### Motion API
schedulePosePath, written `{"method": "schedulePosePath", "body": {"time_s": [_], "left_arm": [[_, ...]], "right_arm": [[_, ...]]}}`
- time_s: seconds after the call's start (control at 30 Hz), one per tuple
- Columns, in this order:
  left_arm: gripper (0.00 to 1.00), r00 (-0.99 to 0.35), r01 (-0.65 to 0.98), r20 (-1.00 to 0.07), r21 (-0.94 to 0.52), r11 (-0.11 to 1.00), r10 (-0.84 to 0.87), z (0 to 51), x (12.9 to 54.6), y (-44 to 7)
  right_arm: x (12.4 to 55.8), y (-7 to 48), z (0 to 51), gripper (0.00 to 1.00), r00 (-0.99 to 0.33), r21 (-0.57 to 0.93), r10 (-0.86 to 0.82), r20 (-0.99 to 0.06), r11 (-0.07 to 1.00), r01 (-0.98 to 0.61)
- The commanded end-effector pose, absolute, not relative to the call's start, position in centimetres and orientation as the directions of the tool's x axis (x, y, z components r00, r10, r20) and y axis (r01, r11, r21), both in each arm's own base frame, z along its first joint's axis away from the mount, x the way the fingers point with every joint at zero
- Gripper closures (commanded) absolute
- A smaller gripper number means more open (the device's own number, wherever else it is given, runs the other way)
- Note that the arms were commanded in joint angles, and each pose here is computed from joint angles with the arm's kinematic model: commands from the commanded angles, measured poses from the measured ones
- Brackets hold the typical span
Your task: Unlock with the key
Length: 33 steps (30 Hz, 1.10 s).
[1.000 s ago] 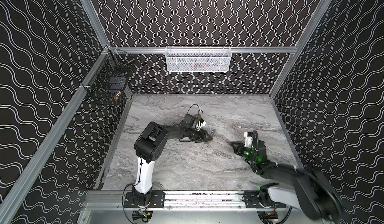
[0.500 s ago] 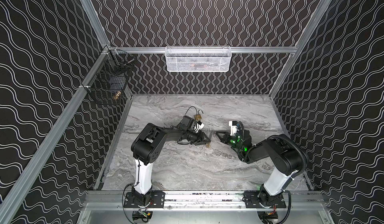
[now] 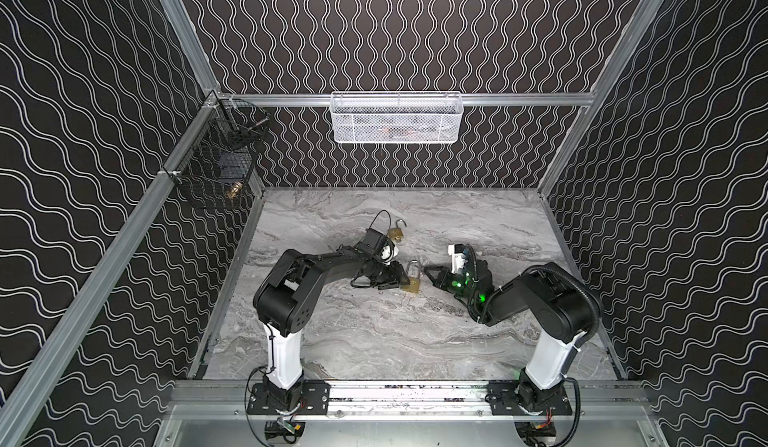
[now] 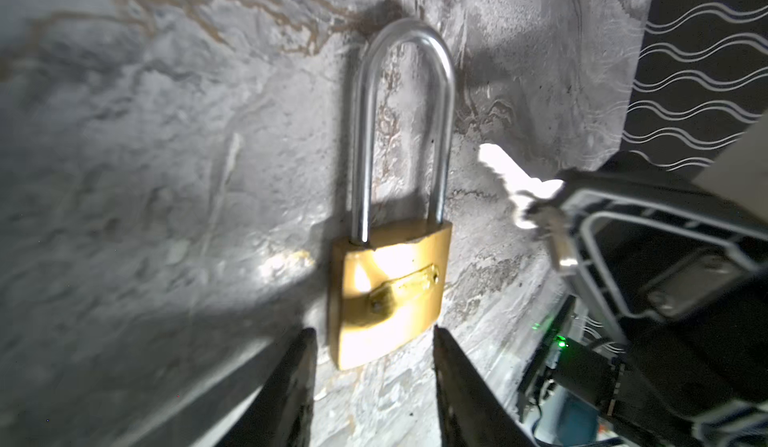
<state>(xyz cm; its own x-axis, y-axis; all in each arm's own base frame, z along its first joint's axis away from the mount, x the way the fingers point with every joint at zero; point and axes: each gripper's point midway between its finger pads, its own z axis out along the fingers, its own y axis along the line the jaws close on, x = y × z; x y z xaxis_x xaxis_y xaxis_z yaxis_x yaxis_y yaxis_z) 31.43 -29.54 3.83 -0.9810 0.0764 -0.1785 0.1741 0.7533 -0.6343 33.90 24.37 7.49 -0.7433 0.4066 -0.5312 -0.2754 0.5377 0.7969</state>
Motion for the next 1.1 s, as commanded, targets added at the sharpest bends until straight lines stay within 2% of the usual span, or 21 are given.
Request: {"method": "schedulePosePath", "body": {"time_s": [0.0,0.07,0.2,0.3,0.4,0.43,0.47,0.53,0.63,0.8,0.9,1.07], "left_arm": [[0.44,-0.933,0.304,-0.340,-0.565,0.767,0.119,6.5,32.1,-28.5],[0.43,-0.867,0.409,-0.476,-0.508,0.758,0.149,9.5,32.6,-27.9],[0.51,-0.664,0.630,-0.715,-0.378,0.678,0.219,15.6,31.8,-27.4],[0.54,-0.533,0.716,-0.836,-0.361,0.598,0.133,19.9,30.9,-27.7],[0.61,-0.477,0.810,-0.879,-0.436,0.392,0.006,24.1,29.2,-30.1],[0.67,-0.423,0.852,-0.904,-0.422,0.308,-0.069,25.9,28.3,-30.6],[0.68,-0.368,0.878,-0.919,-0.393,0.274,-0.140,27.0,27.9,-30.6],[0.68,-0.273,0.908,-0.927,-0.336,0.251,-0.256,28.4,27.3,-29.7],[0.68,-0.246,0.923,-0.932,-0.310,0.230,-0.267,28.2,27.2,-29.9],[0.70,-0.271,0.944,-0.896,-0.319,0.084,-0.353,29.5,26.6,-30.6],[0.73,-0.301,0.939,-0.884,-0.340,0.050,-0.359,29.4,27.0,-31.1],[0.71,-0.307,0.940,-0.888,-0.338,0.034,-0.343,29.7,26.6,-31.8]], "right_arm": [[33.4,24.1,10.5,1.00,-0.686,0.763,0.397,-0.610,0.529,-0.372],[32.4,24.1,12.3,1.00,-0.655,0.735,0.377,-0.655,0.519,-0.436],[30.4,23.2,15.9,1.00,-0.557,0.669,0.378,-0.740,0.500,-0.550],[29.1,22.6,18.3,1.00,-0.466,0.602,0.380,-0.799,0.504,-0.620],[28.0,22.4,20.8,1.00,-0.376,0.539,0.397,-0.838,0.486,-0.688],[27.6,22.5,21.6,1.00,-0.354,0.522,0.401,-0.845,0.473,-0.710],[27.3,22.5,22.3,1.00,-0.336,0.508,0.407,-0.850,0.462,-0.727],[26.6,22.6,23.6,1.00,-0.307,0.484,0.414,-0.857,0.441,-0.755],[25.8,22.6,24.9,1.00,-0.273,0.457,0.423,-0.864,0.433,-0.777],[25.4,22.9,25.6,1.00,-0.248,0.428,0.406,-0.879,0.445,-0.787],[25.3,22.9,26.0,1.00,-0.241,0.428,0.418,-0.876,0.441,-0.789],[25.4,23.2,26.6,1.00,-0.231,0.421,0.426,-0.875,0.431,-0.798]]}}
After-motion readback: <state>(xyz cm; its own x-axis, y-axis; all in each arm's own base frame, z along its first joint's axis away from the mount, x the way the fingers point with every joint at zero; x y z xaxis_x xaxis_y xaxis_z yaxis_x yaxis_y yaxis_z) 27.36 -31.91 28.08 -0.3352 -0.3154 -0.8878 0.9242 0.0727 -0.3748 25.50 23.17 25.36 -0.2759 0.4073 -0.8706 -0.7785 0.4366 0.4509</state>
